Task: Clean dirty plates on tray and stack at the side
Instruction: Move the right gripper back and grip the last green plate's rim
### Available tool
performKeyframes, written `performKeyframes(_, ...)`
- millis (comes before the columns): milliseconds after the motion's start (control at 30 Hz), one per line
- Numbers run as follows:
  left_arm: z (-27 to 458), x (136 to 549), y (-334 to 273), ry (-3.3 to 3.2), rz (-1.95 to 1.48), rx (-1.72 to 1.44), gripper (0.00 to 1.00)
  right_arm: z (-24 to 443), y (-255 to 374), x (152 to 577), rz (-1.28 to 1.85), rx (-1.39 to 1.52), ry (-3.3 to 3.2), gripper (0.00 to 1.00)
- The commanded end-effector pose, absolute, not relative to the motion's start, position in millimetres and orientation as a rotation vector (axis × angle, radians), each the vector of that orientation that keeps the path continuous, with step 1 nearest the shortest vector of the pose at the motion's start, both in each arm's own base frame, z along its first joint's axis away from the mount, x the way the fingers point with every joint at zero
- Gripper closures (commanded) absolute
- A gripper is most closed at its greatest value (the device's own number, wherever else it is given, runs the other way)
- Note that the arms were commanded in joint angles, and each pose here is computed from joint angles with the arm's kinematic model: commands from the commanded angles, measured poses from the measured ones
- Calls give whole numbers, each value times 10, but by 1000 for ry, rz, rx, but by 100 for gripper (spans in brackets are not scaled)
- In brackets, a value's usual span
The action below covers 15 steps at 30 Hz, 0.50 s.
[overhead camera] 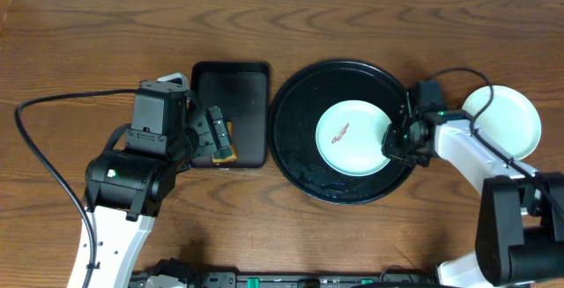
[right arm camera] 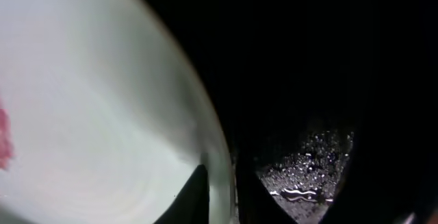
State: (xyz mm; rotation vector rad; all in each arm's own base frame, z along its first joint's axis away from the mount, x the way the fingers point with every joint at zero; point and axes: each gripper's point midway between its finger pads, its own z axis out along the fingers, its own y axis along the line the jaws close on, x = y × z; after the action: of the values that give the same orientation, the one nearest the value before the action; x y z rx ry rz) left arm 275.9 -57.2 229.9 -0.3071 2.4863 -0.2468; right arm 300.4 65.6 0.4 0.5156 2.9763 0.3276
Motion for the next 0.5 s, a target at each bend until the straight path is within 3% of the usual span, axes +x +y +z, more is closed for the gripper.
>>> performKeyframes(0,2355,2779,-563,2472,-247,-304,8,-129,665,2903,332,656,2967,99)
performKeyframes(300,2340,2738,-689,2500,-335,-273,8,297,663,3721,249,-90,2709,99)
performKeyframes(400,2316,2747,-690,2508,-331,-275,8,420,802,3850,281,-365,2606,99)
performKeyframes(467,2306,2756,-691,2512,-329,-275,8,423,815,3849,289,-374,2603,99)
